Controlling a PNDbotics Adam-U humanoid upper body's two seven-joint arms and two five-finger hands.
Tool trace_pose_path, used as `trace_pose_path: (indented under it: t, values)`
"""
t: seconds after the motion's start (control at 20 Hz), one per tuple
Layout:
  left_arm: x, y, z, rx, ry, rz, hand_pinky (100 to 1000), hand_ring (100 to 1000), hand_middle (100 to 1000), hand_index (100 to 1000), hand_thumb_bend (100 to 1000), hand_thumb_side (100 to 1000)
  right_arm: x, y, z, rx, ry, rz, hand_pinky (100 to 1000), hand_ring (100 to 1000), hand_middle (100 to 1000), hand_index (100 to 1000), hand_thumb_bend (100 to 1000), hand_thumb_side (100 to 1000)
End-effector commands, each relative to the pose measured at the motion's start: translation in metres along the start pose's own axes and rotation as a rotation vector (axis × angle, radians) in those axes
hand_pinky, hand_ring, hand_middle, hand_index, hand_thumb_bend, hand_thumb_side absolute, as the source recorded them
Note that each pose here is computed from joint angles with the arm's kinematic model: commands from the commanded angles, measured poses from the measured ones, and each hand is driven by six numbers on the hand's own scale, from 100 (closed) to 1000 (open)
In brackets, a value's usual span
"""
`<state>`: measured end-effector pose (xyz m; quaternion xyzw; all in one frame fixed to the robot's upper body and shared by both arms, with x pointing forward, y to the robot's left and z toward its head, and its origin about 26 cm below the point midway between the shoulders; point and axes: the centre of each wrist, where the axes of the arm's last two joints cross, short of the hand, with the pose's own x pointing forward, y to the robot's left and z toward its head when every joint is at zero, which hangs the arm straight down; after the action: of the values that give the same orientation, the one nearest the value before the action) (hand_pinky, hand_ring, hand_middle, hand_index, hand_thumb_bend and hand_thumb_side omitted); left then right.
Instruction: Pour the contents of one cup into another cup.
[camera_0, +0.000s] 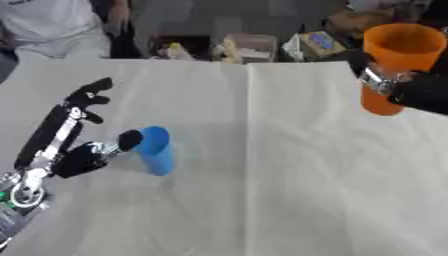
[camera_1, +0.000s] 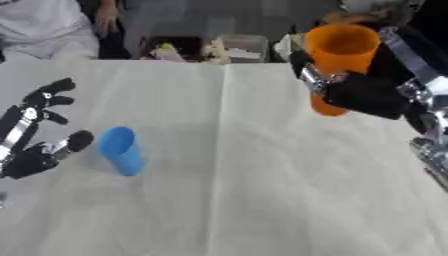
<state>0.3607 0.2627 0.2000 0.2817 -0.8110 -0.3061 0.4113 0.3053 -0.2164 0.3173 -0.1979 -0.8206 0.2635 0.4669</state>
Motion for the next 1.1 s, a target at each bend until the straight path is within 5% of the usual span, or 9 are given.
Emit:
trace_pose_path:
  t: [0.05, 1.1]
  values:
    - [-0.003, 0.005, -0.004, 0.019, 0.000, 0.014, 657, 836, 893, 1000, 800, 860, 0.009, -0.005, 0.000, -0.009, -0.028, 0.003, 499, 487, 497, 601, 100, 388]
    - [-0.010, -0.013, -0.010, -0.046, -0.030, -0.015, 651, 831, 905, 1000, 743, 789, 0.011, -0.004, 0.000, -0.003, -0.025, -0.005, 500, 487, 497, 601, 100, 363]
